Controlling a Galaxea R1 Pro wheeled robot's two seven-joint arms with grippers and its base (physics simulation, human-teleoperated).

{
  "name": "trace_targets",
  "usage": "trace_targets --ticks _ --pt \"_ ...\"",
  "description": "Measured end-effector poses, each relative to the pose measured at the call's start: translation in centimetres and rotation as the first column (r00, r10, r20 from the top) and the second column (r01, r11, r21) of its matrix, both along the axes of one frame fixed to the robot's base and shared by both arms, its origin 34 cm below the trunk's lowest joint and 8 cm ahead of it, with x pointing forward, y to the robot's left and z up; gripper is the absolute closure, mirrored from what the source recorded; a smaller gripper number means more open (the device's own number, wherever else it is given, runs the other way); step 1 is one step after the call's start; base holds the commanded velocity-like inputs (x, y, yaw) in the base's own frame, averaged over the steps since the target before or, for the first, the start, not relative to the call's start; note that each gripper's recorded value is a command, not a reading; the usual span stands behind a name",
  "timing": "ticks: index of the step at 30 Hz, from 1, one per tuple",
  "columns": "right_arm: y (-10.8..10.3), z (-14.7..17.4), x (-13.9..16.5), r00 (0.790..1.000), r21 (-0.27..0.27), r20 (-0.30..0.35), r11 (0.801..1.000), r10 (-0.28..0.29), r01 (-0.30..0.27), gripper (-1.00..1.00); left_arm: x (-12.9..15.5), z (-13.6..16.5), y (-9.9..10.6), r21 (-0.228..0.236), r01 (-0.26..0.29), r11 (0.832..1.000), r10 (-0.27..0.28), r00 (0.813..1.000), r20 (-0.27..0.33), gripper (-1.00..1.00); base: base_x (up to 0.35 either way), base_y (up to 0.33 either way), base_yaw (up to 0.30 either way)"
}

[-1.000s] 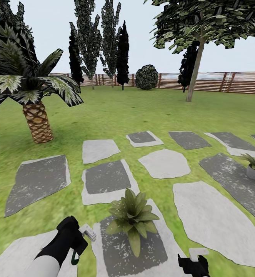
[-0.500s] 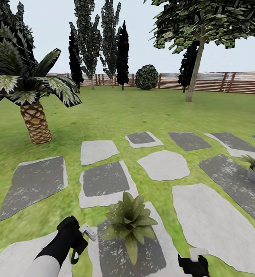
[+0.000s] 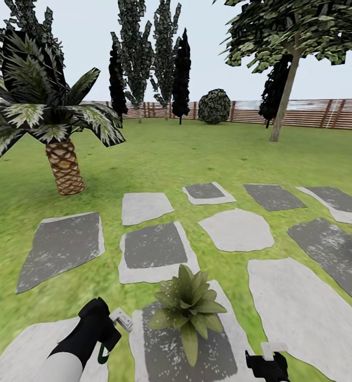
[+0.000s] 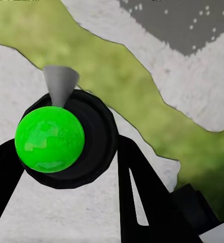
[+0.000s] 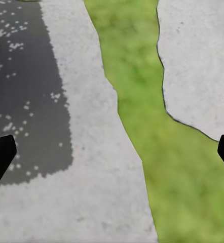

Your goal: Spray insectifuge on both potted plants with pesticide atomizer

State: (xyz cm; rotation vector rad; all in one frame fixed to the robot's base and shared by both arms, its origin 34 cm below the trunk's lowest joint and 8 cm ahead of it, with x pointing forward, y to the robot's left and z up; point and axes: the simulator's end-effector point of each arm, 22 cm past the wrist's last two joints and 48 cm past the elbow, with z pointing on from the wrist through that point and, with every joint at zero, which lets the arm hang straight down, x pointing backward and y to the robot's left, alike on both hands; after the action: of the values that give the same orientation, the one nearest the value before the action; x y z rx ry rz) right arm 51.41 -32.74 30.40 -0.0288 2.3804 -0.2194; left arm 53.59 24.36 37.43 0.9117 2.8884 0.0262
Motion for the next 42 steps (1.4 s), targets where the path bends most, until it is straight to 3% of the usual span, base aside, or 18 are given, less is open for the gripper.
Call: trace_targets --ticks 10,28,34,42 --pt "0.0 0.01 0.0 1.0 0.0 0.0 1.0 0.0 0.0 -1.0 0.27 0.21 0.1 0.002 -0.002 1.0 0.002 1.0 0.009 1.0 0.015 -0.005 0.001" --pt "0.0 0.02 0.0 1.0 0.0 0.0 1.0 0.0 0.0 -1.0 0.14 0.11 0.09 0.004 0.0 1.0 0.0 1.0 0.005 1.0 0.21 -0.144 0.001" --pt "0.01 0.0 0.0 1.0 0.0 0.0 1.0 0.0 0.0 -1.0 -0.13 -0.06 0.94 0.035 0.013 0.999 -0.013 1.0 -0.004 1.0 0.02 -0.014 0.197" --pt "-0.03 0.0 0.03 1.0 0.0 0.0 1.0 0.0 0.0 -1.0 -0.13 -0.09 0.87 0.039 0.017 0.999 -0.017 1.0 -0.005 1.0 -0.086 -0.049 0.058"
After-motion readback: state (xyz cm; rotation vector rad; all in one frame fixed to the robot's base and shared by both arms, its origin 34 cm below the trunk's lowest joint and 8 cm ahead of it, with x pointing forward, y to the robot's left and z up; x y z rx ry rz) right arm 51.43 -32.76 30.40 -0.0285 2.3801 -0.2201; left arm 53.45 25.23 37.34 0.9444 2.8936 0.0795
